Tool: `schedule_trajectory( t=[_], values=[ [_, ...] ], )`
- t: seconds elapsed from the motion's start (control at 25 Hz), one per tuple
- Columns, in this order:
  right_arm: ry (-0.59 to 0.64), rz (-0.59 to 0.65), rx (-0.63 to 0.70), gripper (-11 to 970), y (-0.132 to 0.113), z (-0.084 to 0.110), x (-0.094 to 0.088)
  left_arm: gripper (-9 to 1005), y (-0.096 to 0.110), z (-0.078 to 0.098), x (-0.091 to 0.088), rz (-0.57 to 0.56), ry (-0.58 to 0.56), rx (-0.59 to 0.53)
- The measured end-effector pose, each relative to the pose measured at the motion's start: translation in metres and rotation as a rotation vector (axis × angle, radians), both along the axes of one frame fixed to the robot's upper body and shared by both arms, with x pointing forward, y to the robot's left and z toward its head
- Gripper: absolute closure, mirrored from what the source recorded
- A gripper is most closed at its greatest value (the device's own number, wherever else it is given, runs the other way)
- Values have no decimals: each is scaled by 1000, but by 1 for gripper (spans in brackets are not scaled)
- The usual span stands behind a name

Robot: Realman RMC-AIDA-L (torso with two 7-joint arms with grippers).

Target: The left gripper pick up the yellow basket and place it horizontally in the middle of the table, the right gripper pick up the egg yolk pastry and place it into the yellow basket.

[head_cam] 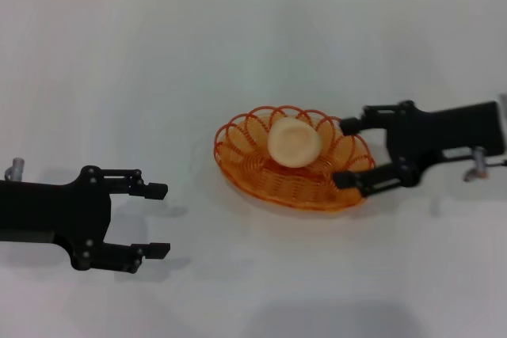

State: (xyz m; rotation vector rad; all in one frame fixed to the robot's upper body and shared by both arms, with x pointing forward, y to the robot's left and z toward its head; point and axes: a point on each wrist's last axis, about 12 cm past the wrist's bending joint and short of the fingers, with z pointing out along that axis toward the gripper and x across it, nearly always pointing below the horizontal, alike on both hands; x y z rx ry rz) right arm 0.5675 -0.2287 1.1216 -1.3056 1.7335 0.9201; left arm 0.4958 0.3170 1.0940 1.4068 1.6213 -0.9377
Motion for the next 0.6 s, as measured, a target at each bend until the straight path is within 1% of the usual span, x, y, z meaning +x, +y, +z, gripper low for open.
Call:
schedule_trajectory(
  t=[0.04,0.08,0.16,0.28,0.44,0.6],
  values=[
    [-10,9,2,311,-9,-2,-3,249,0,0,0,0,0,1],
    [-12,7,3,263,-11,-2,-4,249,1,1,0,1,0,1],
    [-14,2,12,166,-24,-5,-7,248,2,1,0,0,1,2],
    [-2,11,25,73,-37,-6,-11,248,3,3,2,1,3,3],
    [0,36,18,73,-48,-7,-16,249,6,5,3,5,-1,7],
    [3,30,6,73,-56,-10,-19,249,5,7,6,0,-8,7]
  ],
)
